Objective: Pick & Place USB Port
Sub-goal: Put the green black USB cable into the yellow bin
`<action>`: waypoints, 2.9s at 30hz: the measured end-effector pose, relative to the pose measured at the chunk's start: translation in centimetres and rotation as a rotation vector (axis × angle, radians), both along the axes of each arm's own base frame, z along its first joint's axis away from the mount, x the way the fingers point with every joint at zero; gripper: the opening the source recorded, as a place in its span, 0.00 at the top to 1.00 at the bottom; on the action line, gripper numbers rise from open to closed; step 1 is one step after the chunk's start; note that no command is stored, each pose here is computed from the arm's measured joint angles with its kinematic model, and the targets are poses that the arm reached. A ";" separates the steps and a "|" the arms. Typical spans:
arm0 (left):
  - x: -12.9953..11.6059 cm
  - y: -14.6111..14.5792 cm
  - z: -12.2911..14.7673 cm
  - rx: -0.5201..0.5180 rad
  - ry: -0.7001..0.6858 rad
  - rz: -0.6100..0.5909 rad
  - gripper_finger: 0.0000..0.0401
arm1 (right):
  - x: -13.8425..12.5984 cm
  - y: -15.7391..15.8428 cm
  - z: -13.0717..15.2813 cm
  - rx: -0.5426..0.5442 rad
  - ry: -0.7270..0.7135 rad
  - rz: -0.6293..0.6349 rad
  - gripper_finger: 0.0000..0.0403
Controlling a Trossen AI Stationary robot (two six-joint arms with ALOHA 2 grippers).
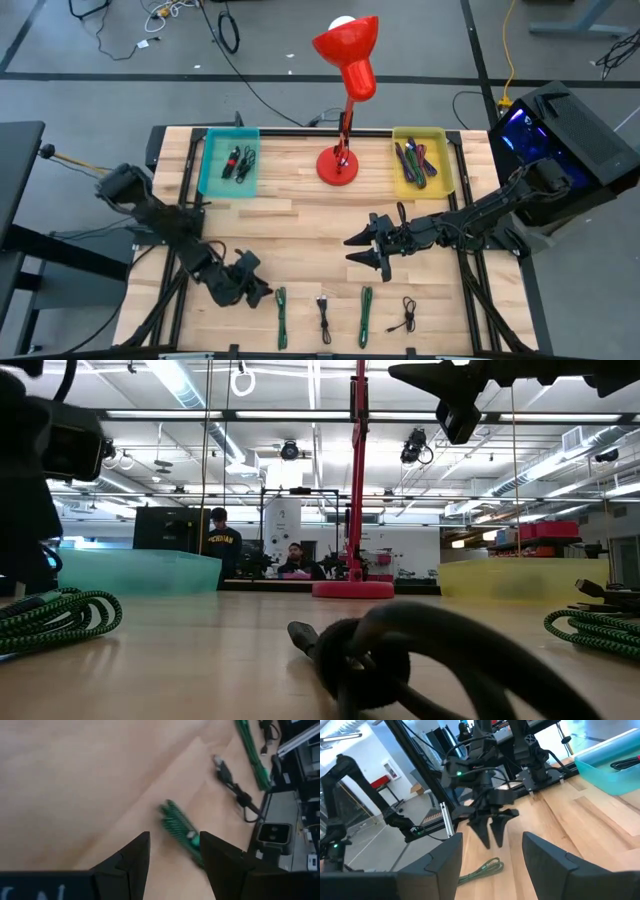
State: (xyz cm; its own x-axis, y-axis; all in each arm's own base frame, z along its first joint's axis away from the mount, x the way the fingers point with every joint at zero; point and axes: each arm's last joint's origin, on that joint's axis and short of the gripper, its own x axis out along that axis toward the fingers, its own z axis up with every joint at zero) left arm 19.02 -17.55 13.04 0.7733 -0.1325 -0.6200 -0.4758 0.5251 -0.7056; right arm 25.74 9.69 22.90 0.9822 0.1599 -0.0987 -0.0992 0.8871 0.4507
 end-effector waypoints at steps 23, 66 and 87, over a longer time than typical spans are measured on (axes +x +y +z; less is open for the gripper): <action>3.4 -1.9 -1.3 0.142 0.080 0.011 0.56 | 0.0 0.0 0.0 0.016 0.001 -0.001 0.49; 5.8 3.9 12.4 0.704 -0.557 0.136 0.99 | 0.0 0.1 -0.2 0.020 0.024 0.043 0.49; 11.3 8.8 12.4 0.654 -0.734 0.175 0.99 | 0.0 -0.1 0.1 -0.054 -0.023 -0.042 0.49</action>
